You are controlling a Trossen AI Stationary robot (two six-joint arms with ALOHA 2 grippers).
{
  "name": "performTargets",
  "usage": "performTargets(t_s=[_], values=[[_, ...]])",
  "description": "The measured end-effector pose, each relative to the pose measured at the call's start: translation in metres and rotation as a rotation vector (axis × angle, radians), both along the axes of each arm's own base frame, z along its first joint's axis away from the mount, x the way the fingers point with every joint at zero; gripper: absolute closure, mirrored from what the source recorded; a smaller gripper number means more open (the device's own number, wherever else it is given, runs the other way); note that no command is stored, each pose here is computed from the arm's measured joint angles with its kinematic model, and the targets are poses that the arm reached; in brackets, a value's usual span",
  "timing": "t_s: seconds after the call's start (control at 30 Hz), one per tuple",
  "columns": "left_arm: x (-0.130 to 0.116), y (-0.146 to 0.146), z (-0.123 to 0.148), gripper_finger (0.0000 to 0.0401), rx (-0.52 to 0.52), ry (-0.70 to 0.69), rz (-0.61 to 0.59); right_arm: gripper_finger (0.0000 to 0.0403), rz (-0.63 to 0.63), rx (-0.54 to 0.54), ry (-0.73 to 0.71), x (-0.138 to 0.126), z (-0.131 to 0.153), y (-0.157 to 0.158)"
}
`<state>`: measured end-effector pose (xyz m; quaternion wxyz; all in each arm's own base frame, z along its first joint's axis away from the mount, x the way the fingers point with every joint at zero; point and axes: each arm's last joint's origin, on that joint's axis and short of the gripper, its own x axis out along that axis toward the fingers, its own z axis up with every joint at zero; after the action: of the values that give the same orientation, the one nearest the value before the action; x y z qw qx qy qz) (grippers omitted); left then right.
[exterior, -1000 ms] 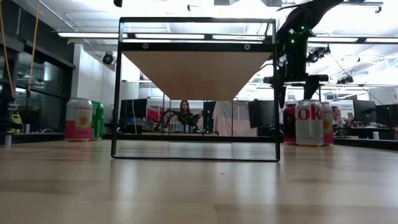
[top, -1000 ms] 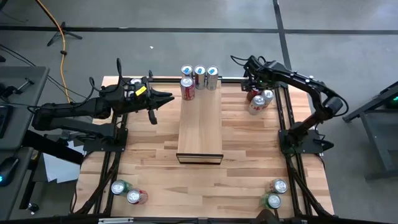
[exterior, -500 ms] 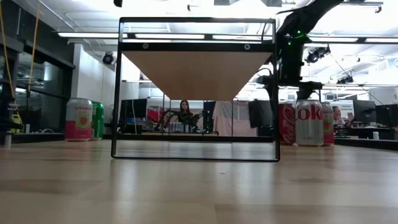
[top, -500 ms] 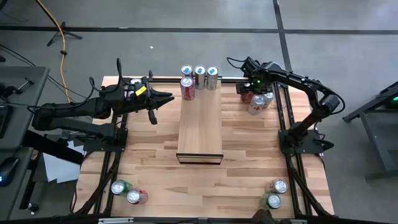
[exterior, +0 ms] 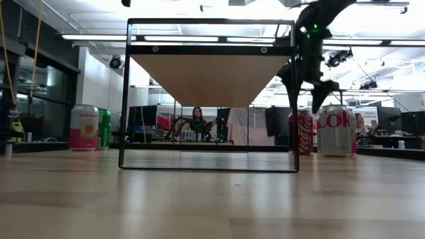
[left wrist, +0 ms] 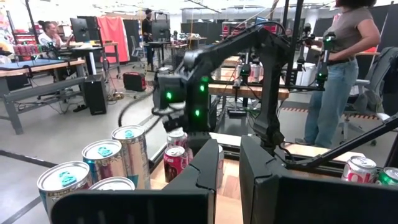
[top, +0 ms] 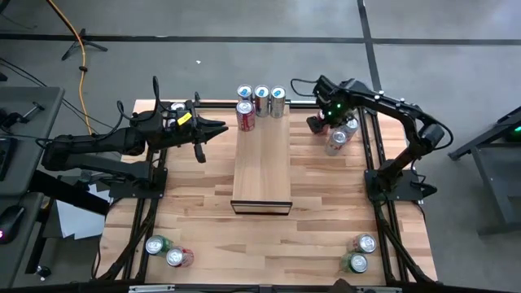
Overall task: Place canned beverage on shelf
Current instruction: Put the top red white soda can on the shelf
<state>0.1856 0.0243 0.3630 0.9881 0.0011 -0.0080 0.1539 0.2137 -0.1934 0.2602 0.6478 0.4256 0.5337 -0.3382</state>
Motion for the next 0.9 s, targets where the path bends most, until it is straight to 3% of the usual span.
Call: performTargets(t_s=[0.2, 0.33, 0.47, 0.6, 0.7, 0.9], values=[[0.000, 0.000, 0.000, 0.0398, 0.000, 0.000, 0.000, 0.0061, 0.150, -0.215, -0.037, 0.006, 0.058, -0.010], [0.000, 0.000, 0.000, 0.0398, 0.000, 0.000, 0.000, 0.0061, 0.327, -0.341, 0.024, 0.010, 0.075, -0.018], [0.000, 0.000, 0.000, 0.0398, -0.007, -0.003, -0.001, 0.0061, 0.493, -0.332, 0.180, 0.015, 0.066, -0.027], [0.000, 0.000, 0.000, 0.0398, -0.017, -0.006, -0.001, 0.0061, 0.609, -0.194, 0.301, 0.020, 0.037, -0.035], [0.000, 0.000, 0.000, 0.0398, -0.017, -0.006, -0.001, 0.0061, 0.638, -0.141, 0.331, 0.026, 0.020, -0.044], [0.000, 0.000, 0.000, 0.0398, -0.036, -0.012, -0.001, 0.0061, 0.685, -0.140, 0.333, 0.033, 0.004, -0.054]])
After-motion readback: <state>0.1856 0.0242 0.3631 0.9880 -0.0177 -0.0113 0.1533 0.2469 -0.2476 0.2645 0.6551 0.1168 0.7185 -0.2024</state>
